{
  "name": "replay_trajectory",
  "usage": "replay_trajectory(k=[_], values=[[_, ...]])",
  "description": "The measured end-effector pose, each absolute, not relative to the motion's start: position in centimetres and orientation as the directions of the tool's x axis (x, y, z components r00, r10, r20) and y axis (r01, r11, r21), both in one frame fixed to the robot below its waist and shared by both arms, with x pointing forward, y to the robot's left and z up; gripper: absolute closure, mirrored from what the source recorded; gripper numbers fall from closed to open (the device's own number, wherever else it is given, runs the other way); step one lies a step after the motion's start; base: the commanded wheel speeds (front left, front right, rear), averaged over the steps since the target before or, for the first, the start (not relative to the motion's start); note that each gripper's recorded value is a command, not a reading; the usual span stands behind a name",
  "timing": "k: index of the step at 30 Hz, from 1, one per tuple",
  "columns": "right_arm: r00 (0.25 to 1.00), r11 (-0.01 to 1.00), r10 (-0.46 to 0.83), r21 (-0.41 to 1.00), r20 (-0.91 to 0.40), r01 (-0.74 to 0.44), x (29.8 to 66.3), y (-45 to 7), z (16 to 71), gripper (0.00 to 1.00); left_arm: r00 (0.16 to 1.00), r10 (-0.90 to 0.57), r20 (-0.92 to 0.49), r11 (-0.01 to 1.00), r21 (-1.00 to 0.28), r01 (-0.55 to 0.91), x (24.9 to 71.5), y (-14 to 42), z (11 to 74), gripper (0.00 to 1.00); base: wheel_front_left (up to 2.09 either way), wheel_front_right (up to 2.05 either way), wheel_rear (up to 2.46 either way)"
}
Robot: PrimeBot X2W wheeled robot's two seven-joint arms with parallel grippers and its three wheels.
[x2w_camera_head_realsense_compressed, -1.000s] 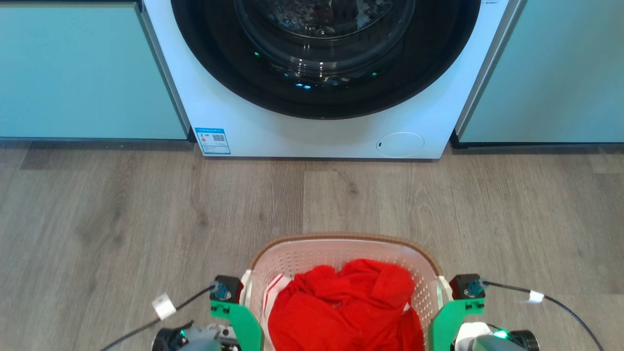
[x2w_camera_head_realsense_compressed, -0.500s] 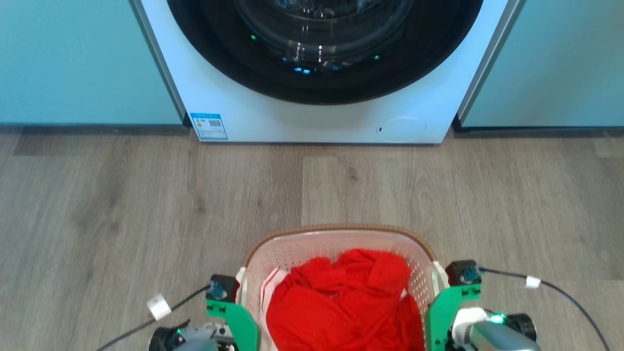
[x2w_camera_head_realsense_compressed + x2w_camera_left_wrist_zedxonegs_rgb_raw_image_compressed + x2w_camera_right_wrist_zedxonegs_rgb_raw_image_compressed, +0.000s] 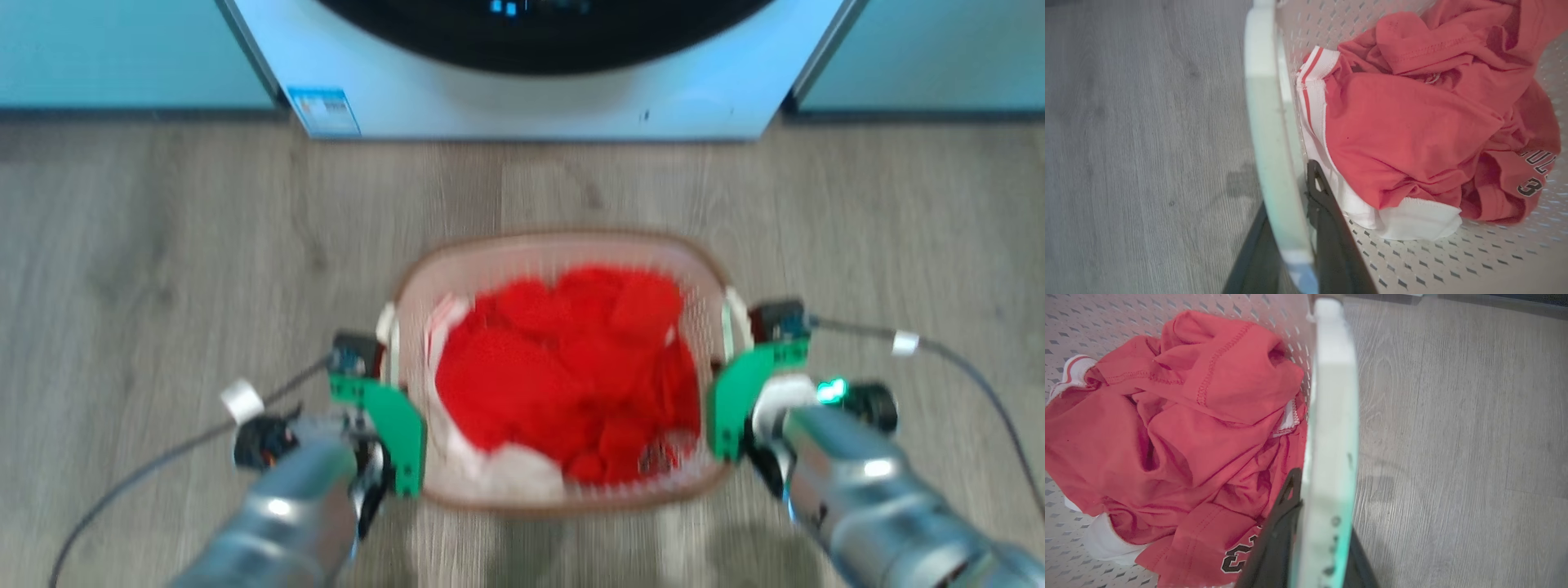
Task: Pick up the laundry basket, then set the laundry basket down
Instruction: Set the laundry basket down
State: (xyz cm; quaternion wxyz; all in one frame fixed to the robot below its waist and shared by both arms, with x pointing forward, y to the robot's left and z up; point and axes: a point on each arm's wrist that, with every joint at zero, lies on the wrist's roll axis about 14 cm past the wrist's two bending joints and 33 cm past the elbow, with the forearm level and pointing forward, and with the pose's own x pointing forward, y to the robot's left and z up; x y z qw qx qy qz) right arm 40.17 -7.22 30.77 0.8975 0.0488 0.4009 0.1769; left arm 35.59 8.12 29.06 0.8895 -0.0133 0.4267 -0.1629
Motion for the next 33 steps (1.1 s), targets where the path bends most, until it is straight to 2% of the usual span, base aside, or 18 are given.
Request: replay_trajectory(k=[5, 13, 21, 33], values=[[0.643, 0.932, 0.359, 0.224, -0.677, -0.284, 44.9, -7.0, 30.0, 1.00, 0.606, -0.292, -0.740, 0.949, -0.146, 0.280, 40.0, 8.0, 28.1, 1.00, 0.00, 0.00, 0.00], [0.622, 0.937, 0.343, 0.213, -0.704, -0.276, 49.0, -7.6, 25.5, 1.00, 0.595, -0.290, -0.750, 0.950, -0.149, 0.275, 44.1, 7.6, 24.3, 1.00, 0.00, 0.00, 0.00], [0.578, 0.941, 0.333, 0.218, -0.745, -0.260, 49.9, -7.8, 20.4, 1.00, 0.550, -0.288, -0.784, 0.950, -0.164, 0.264, 44.8, 7.3, 19.9, 1.00, 0.00, 0.00, 0.00], [0.514, 0.948, 0.310, 0.218, -0.800, -0.232, 48.2, -8.5, 15.4, 1.00, 0.489, -0.295, -0.821, 0.948, -0.187, 0.258, 43.7, 6.8, 15.9, 1.00, 0.00, 0.00, 0.00]])
